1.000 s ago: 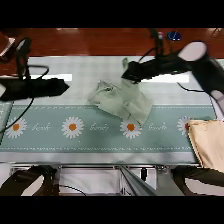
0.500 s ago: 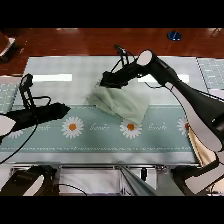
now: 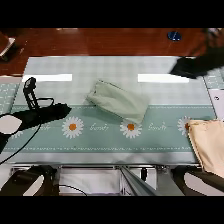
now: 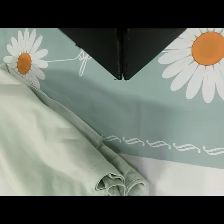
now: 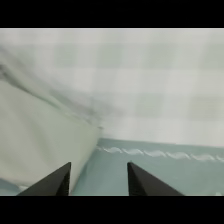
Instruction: Fold the shirts.
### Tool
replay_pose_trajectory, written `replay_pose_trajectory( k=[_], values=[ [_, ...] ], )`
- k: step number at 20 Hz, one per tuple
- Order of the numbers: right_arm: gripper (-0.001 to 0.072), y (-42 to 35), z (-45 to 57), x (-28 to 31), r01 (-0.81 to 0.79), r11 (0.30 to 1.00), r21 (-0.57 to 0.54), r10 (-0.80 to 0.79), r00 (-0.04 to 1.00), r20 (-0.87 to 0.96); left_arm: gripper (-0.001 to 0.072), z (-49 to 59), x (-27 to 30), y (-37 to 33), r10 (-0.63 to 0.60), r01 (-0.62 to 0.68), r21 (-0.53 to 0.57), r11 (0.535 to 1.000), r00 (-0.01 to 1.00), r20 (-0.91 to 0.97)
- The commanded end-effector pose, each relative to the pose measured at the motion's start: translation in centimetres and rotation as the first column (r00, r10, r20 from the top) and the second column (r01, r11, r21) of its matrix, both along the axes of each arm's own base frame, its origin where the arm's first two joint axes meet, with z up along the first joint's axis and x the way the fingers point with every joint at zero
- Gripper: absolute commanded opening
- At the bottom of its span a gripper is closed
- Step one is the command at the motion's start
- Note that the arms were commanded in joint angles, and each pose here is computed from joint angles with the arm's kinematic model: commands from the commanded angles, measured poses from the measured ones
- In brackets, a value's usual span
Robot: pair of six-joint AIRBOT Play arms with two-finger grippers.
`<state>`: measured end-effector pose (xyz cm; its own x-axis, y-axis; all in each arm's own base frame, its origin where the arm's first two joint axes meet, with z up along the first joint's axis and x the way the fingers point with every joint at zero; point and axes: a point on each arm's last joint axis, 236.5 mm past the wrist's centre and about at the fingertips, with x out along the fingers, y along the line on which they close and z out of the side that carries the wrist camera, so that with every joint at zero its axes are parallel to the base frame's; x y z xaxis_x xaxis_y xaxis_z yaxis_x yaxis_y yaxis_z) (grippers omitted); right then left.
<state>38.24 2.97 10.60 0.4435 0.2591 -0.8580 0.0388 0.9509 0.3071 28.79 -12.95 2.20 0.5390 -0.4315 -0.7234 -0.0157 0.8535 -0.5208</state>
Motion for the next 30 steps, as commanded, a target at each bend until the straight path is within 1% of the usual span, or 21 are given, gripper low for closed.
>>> replay_pose_trajectory(
  k=[1,2,3,4,5,9,12,14,18,19,20,21,23,24,25,27,28,30],
  values=[
    [0.0409,-6.3,-5.4,-5.9,0.363,0.932,0.007,-0.363,0.929,0.068,0.0019,-0.4,0.6,0.1,0.014,-0.014,-0.001,1.0,1.0,-0.001],
    [0.0406,-4.5,-8.2,-6.9,0.411,0.905,0.108,-0.416,0.909,0.032,0.0019,-0.6,0.6,0.1,0.015,-0.015,-0.001,1.0,1.0,-0.003],
    [0.0406,-1.8,-10.7,-7.6,0.431,0.874,0.222,-0.437,0.899,-0.027,0.0019,-0.7,0.7,0.1,0.017,-0.017,-0.002,1.0,1.0,-0.007],
    [0.0406,0.7,-12.6,-7.9,0.435,0.849,0.301,-0.434,0.898,-0.075,0.0019,-0.8,0.7,0.1,0.019,-0.019,-0.003,1.0,1.0,-0.01],
    [0.0406,2.8,-14.4,-8.1,0.434,0.832,0.346,-0.42,0.9,-0.118,0.0019,-1.0,0.8,0.0,0.02,-0.02,-0.005,1.0,1.0,-0.016],
    [0.0406,7.8,-19.3,-7.5,0.383,0.858,0.343,-0.308,0.917,-0.254,0.002,-1.7,0.8,0.0,0.019,-0.019,-0.001,1.0,0.999,-0.038],
    [0.0406,11.3,-20.9,-6.5,0.307,0.866,0.394,-0.173,0.925,-0.339,0.002,-1.8,0.8,0.0,0.019,-0.019,0.0,1.0,0.999,-0.042],
    [0.0406,13.3,-21.4,-5.9,0.259,0.871,0.417,-0.098,0.924,-0.369,0.002,-1.8,0.8,0.0,0.019,-0.019,0.0,1.0,0.999,-0.042],
    [0.04,16.5,-21.7,-4.0,0.183,0.878,0.442,-0.002,0.925,-0.38,0.002,-1.8,0.8,0.0,0.019,-0.019,0.0,1.0,0.999,-0.042],
    [0.0326,17.5,-21.4,-3.5,0.144,0.882,0.448,0.034,0.93,-0.365,0.0019,-1.8,0.8,0.0,0.019,-0.019,0.0,1.0,0.999,-0.042],
    [0.0159,18.4,-20.8,-2.9,0.089,0.884,0.458,0.08,0.938,-0.336,0.002,-1.8,0.8,0.0,0.019,-0.019,0.0,1.0,0.999,-0.042],
    [0.0017,19.3,-19.5,-2.2,0.001,0.883,0.469,0.146,0.95,-0.276,0.002,-1.8,0.8,0.0,0.019,-0.019,0.0,1.0,0.999,-0.042],
    [0.0017,20.7,-15.6,-0.9,-0.134,0.859,0.494,0.258,0.946,-0.194,0.002,-1.8,0.8,0.0,0.019,-0.019,0.0,1.0,0.999,-0.042],
    [0.0018,20.8,-13.5,-0.1,-0.201,0.856,0.476,0.304,0.941,-0.15,0.002,-1.8,0.8,0.0,0.019,-0.019,0.0,1.0,0.999,-0.042],
    [0.0017,20.6,-11.0,0.8,-0.263,0.859,0.44,0.34,0.935,-0.105,0.002,-1.8,0.8,0.0,0.019,-0.019,0.0,1.0,0.999,-0.042],
    [0.0017,19.5,-5.5,2.8,-0.345,0.878,0.332,0.37,0.929,-0.013,0.002,-1.8,0.8,0.0,0.019,-0.019,0.0,1.0,0.999,-0.042],
    [0.0017,18.7,-2.4,3.4,-0.374,0.884,0.281,0.382,0.924,0.027,0.002,-1.8,0.8,0.0,0.019,-0.019,0.0,1.0,0.999,-0.042],
    [0.0017,17.0,2.8,3.9,-0.408,0.885,0.224,0.401,0.913,0.078,0.002,-1.8,0.8,0.0,0.019,-0.019,0.0,1.0,0.999,-0.042]
  ],
)
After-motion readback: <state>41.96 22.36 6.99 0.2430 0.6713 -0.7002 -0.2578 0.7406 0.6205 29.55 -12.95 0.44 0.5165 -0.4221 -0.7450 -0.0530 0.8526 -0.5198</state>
